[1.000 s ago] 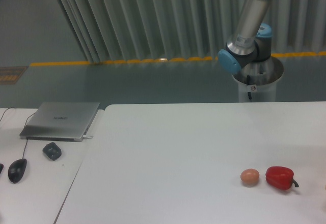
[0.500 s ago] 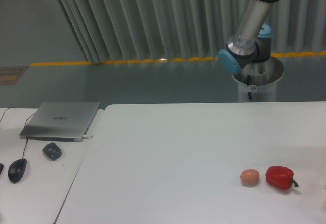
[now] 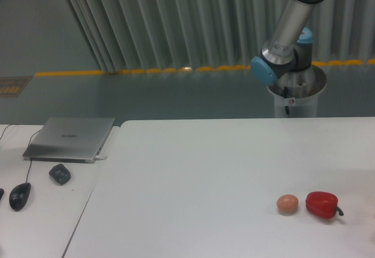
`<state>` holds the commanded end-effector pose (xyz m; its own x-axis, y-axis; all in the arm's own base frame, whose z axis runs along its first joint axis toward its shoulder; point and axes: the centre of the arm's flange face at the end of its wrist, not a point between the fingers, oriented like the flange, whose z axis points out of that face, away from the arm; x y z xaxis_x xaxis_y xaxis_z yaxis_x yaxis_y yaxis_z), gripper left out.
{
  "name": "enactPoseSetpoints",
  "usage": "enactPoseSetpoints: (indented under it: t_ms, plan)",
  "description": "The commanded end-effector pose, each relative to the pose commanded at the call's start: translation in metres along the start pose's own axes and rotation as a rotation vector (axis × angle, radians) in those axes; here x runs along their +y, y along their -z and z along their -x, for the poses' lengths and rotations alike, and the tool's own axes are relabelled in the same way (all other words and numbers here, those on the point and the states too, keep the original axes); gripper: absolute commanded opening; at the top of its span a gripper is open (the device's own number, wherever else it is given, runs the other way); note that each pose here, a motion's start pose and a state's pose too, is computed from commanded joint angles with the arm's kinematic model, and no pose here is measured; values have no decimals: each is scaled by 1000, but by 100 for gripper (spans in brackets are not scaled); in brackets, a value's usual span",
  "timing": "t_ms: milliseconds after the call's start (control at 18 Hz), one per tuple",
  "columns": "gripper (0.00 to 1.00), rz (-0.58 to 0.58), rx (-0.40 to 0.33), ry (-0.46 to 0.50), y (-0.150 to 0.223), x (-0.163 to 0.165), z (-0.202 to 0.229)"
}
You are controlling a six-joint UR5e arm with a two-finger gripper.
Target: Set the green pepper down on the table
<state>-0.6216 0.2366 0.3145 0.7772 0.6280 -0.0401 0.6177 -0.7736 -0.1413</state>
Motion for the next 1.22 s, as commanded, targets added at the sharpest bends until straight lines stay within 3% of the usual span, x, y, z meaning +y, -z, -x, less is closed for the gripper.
enactPoseSetpoints:
  t_ms: [1222]
  plan:
    - [100, 3, -2, 0, -15, 1, 3]
